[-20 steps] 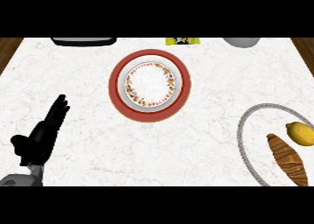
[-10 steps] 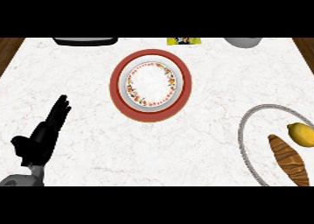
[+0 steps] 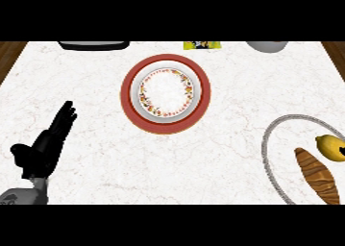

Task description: Pick the croissant from the placemat and place it in the plate

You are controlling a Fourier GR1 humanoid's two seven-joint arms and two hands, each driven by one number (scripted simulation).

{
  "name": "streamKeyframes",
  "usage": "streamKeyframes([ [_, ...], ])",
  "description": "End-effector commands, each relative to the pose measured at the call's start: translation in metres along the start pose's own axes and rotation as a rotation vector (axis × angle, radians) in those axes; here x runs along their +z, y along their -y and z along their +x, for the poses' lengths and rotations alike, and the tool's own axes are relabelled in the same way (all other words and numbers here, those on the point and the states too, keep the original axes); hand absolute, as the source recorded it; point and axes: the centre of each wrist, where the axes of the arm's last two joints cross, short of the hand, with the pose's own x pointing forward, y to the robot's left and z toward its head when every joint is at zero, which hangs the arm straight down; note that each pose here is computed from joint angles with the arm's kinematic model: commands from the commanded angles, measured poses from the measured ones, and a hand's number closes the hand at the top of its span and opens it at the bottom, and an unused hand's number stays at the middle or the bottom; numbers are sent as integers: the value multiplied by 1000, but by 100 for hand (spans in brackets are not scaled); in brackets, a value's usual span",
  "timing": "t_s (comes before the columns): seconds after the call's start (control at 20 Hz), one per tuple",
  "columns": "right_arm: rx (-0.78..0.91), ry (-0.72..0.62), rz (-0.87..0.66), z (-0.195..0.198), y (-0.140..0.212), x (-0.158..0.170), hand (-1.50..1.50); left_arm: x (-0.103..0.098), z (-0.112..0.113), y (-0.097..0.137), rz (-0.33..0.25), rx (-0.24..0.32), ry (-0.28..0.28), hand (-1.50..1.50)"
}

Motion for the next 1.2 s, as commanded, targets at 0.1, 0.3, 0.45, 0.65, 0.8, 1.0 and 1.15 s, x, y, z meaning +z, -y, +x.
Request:
streamKeyframes([
  [0.1, 23, -27, 53, -17, -22, -20, -150, 10, -10, 0, -1, 4, 1, 0],
  [0.3, 34, -29, 47, 1, -26, -53, -150, 0, 3, -21, -16, -6, 7, 0],
  [0.45, 88, -65, 51, -22, -36, -48, -150, 10, 0, 19, 6, 3, 11, 0],
  [0.65, 92, -86, 48, -22, -47, -55, -150, 11, -14, 4, -2, -8, 1, 0],
  [0.8, 77, -79, 50, -19, -53, -69, -150, 12, -14, 5, 8, -3, -1, 0],
  [1.0, 114, 8, 141, -15, -48, -74, 150, -12, -6, 3, -4, -6, 13, 0],
  [1.15, 95, 18, 131, -16, -70, -71, 150, -2, 26, -3, -1, -12, 6, 0],
])
